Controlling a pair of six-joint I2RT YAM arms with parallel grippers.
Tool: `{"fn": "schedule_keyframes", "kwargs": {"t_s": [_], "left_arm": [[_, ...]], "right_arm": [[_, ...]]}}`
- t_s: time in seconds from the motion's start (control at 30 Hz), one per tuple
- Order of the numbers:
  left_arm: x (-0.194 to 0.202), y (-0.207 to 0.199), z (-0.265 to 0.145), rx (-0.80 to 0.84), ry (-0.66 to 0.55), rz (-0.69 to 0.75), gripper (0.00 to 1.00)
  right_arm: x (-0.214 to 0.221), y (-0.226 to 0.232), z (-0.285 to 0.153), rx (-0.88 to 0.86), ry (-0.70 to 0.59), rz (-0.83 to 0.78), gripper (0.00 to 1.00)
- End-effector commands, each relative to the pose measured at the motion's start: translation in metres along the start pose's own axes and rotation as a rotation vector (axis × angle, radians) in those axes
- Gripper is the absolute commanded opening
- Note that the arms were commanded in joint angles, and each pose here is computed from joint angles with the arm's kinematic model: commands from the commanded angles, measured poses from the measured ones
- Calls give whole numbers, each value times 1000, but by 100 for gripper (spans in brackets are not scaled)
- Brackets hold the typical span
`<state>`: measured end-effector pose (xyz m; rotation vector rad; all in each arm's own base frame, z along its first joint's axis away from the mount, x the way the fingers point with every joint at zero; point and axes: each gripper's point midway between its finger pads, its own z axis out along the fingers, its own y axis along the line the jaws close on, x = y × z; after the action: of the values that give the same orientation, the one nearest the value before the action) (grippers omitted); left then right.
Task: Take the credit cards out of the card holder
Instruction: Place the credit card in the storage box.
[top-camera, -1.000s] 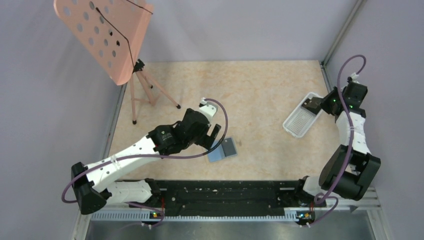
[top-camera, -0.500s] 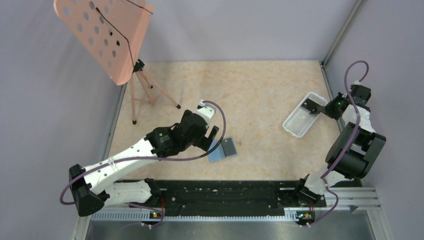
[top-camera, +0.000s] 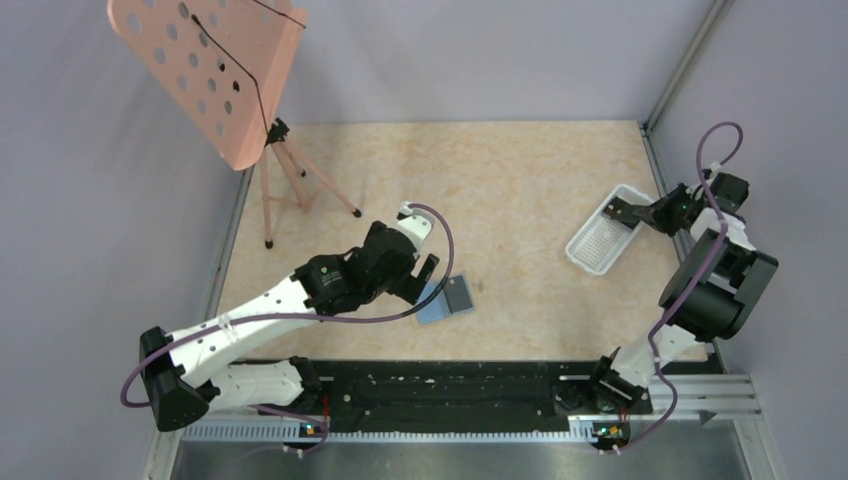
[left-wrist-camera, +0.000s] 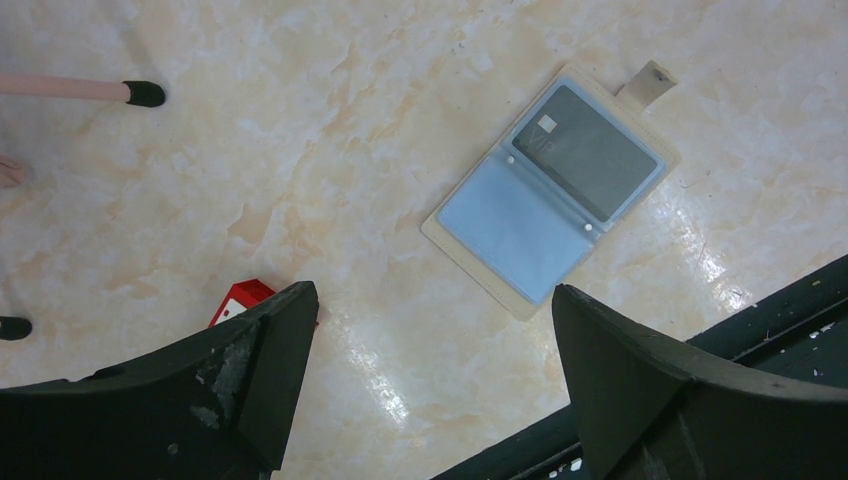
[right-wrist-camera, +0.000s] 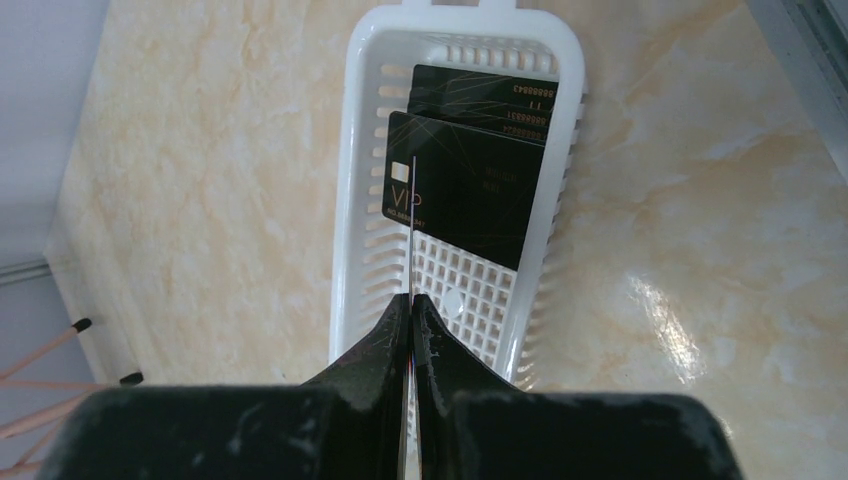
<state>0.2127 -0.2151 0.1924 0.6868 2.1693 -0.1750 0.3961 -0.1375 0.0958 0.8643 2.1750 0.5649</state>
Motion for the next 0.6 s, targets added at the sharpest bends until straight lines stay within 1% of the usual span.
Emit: {"fn": "schedule_keyframes", "kwargs": {"t_s": [0.0,0.33,0.5,0.57], "left_arm": [[-4,0,0,0,-24,14,92],[-3,2,2,-20,-18,18,92],[-1,2,4,-25,-11,22,92],[-1,3,4,-29,-10,24,92]], "right_arm": [[-35,17,1,-104,-58,-21,0],[-31,8,16,-123,2,18,0],[-29,2,23,-113,22,27,4],[-30,-2,25,-98,25,32,7]]}}
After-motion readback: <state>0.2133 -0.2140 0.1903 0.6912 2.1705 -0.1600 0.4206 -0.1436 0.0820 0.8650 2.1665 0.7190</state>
